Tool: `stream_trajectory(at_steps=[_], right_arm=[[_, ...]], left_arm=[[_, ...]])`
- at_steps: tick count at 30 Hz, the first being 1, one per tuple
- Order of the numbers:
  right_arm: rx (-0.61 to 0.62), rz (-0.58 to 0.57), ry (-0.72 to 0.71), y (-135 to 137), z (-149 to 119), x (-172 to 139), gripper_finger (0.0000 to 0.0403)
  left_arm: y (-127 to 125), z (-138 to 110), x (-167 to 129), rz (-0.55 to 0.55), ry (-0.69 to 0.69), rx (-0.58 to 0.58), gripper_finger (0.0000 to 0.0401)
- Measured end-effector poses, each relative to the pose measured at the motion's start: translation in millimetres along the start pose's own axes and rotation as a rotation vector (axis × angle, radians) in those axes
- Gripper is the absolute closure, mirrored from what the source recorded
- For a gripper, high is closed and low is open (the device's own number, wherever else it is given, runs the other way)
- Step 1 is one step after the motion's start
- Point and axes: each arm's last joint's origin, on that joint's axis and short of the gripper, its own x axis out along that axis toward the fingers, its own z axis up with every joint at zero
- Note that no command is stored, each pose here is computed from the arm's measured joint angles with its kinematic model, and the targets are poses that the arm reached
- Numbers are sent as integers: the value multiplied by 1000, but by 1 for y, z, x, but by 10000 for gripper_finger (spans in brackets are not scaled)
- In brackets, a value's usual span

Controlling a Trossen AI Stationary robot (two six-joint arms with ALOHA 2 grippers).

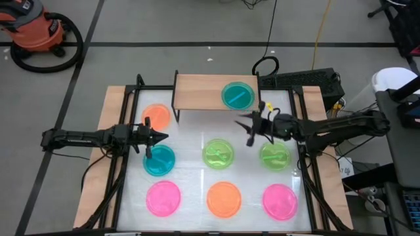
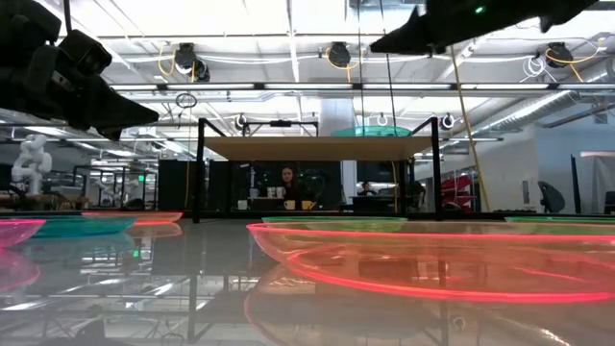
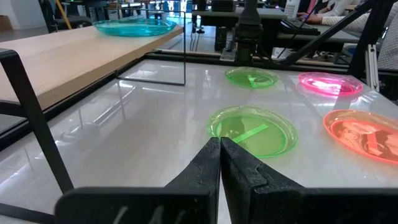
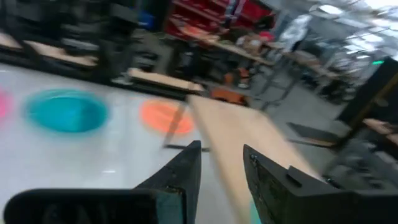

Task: Place and stack plates onto a shelf
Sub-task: Stack the blue plate on top of the blue plate on the shelf

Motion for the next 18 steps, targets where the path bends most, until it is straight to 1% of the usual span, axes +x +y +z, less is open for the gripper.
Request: stream_trajectory(at_steps=[5, 8, 14, 18], right_arm=[[46, 112, 54, 20, -2, -12, 309], [38, 151, 52, 28, -1, -14, 309], [-14, 187, 26, 36, 2, -18, 309], [-2, 189, 8, 37, 4, -19, 309]], left_arm=[[0, 0, 0, -1, 0, 0, 382], [0, 0, 0, 0, 0, 0, 382], [0, 0, 0, 0, 0, 0, 382], [0, 0, 0, 0, 0, 0, 382]])
